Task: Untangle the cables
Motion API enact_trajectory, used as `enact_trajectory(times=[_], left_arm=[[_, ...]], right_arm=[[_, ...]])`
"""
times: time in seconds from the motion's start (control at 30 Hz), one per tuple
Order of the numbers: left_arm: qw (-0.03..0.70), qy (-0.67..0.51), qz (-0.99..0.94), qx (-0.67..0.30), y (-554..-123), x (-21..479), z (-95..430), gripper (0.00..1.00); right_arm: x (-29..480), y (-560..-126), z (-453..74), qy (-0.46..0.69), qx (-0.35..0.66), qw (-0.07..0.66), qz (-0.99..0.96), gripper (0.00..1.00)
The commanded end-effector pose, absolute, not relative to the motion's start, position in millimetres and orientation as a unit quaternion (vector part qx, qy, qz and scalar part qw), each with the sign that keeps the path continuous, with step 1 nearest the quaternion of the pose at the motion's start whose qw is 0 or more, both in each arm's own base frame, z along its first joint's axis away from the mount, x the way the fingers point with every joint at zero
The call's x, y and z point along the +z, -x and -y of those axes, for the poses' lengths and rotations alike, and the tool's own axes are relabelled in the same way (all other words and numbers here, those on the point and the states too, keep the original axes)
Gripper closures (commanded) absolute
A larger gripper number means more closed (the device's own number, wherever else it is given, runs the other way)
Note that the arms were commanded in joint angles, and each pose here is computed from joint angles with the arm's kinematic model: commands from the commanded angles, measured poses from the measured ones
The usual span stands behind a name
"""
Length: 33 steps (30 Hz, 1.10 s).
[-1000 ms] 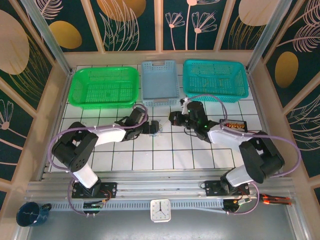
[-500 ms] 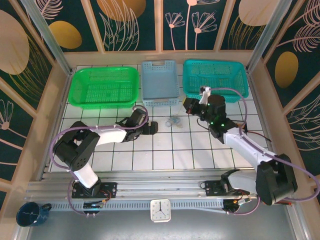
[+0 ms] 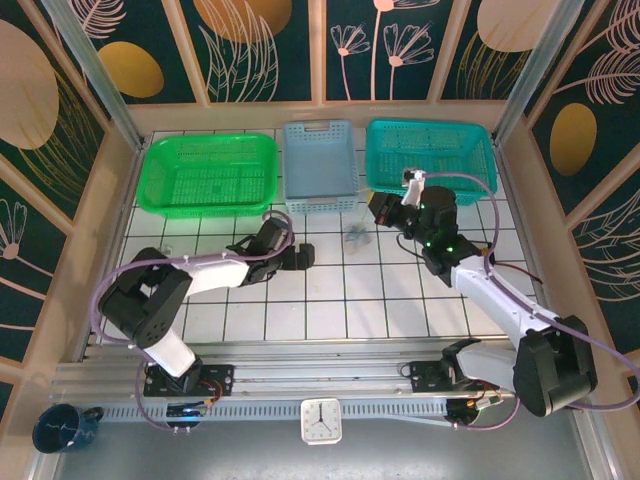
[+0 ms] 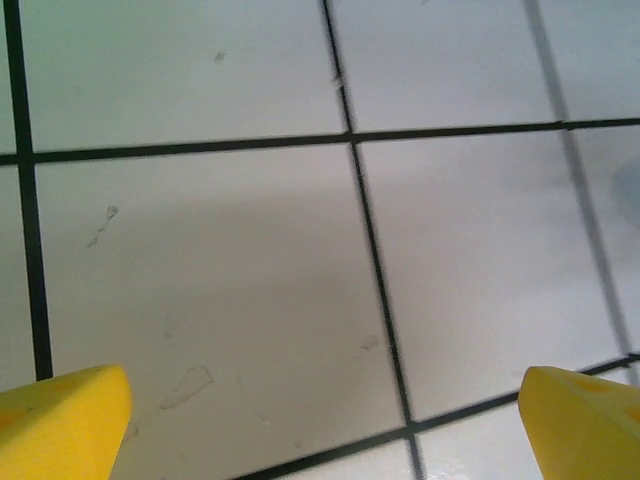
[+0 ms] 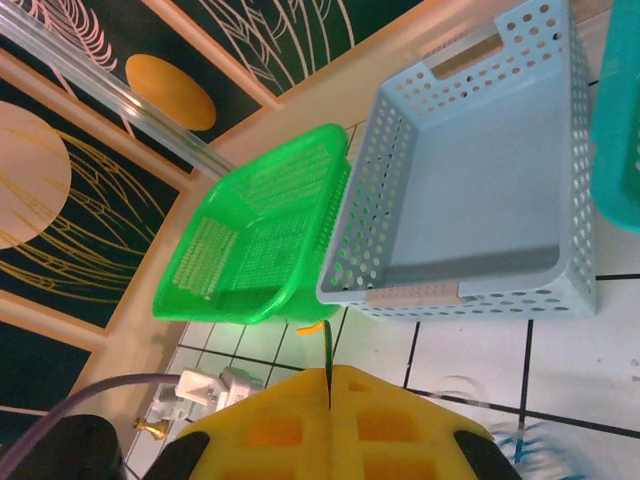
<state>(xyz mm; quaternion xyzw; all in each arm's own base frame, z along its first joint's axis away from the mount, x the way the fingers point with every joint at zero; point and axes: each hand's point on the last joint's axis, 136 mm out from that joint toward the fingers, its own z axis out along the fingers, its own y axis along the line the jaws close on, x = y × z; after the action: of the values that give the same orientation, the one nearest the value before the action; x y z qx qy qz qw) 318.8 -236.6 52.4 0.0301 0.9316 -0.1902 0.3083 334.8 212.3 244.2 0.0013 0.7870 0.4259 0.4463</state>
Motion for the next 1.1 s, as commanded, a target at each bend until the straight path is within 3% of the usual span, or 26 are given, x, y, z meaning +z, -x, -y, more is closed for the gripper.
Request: enact_trajectory(times=[0.0,0.27,0.77,1.07], left_arm=[[0.34,-0.041,-0.908,-0.242,-317.7,93.6,247.0,0.01],[0.39,-0.078,-0.869,-0.295,-306.0,136.1,251.3,0.01],[0.453,-0.154,-0.803,-0.356,-301.8,153.6,274.1,0.01],[0.448,-0.169,-0.799,-0.364,-305.8,144.5,286.5,0.09]], right_arm=[[254.0,-327.8,-233.8,0.023,0.451,0.436,-0.778,1.0],[241.2,-314.9,-279.3,0.064,0.469,0.407,-0.781,1.0],[247.2,-302.9,-309.8,0.088,0.495,0.39,-0.772,1.0],[261.1,-292.5,-328.7,0.104,0.511,0.386,-0.761,1.0]])
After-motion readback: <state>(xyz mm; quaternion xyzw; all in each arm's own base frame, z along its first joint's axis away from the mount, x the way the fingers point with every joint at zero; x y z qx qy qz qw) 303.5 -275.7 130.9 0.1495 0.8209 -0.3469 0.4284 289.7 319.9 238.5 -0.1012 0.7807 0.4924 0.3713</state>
